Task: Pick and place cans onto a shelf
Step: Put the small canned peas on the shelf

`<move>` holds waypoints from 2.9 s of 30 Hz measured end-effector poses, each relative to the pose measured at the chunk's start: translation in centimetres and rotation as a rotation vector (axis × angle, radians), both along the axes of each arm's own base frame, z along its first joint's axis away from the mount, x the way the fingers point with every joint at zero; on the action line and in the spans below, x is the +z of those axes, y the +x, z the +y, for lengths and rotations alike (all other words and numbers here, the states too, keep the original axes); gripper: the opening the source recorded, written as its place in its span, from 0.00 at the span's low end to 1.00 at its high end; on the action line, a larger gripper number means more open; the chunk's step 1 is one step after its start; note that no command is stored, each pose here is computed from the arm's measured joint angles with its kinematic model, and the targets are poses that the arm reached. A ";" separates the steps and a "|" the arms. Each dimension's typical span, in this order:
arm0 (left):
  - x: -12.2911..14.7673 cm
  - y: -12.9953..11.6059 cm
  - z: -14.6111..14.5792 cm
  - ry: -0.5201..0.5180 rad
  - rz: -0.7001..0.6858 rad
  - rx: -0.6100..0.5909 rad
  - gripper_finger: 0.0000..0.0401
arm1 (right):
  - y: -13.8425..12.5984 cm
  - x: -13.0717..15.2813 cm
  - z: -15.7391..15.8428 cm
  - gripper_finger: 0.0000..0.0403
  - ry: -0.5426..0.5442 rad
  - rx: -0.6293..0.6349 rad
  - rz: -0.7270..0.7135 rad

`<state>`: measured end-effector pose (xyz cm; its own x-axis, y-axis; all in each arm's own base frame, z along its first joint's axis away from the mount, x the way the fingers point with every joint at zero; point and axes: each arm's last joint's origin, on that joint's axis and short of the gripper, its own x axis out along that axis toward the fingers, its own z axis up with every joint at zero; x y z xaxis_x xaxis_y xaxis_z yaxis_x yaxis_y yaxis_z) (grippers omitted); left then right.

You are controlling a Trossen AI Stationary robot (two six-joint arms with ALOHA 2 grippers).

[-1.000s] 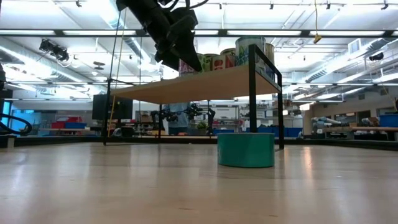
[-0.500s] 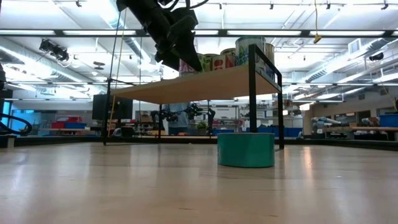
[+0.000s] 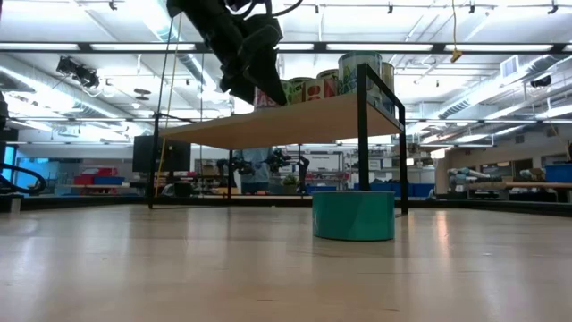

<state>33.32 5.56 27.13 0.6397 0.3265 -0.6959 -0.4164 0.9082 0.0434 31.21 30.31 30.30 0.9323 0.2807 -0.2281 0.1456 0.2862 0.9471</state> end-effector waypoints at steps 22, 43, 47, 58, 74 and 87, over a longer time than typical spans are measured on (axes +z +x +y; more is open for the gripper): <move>1.5 -0.4 0.6 0.036 -0.068 -0.033 1.00 | 0.0 0.0 0.0 0.86 0.000 0.000 0.000; 6.1 -2.8 -0.1 0.079 -0.262 -0.042 1.00 | 0.1 0.5 0.1 0.86 0.039 0.000 -0.037; 6.5 -3.2 -0.2 0.111 -0.256 -0.103 1.00 | 0.1 0.5 0.1 0.86 0.045 0.000 -0.042; 6.6 -3.9 -1.9 -0.013 -0.237 -0.330 1.00 | 0.1 0.6 0.1 0.86 0.050 0.000 -0.047; 6.6 -3.6 -5.7 -0.143 -0.259 -0.390 1.00 | 0.1 0.6 0.1 0.86 0.049 0.000 -0.046; 5.0 -5.6 -9.9 -0.208 -0.061 -0.162 1.00 | 1.3 0.5 -1.1 0.86 -0.117 -0.008 -0.088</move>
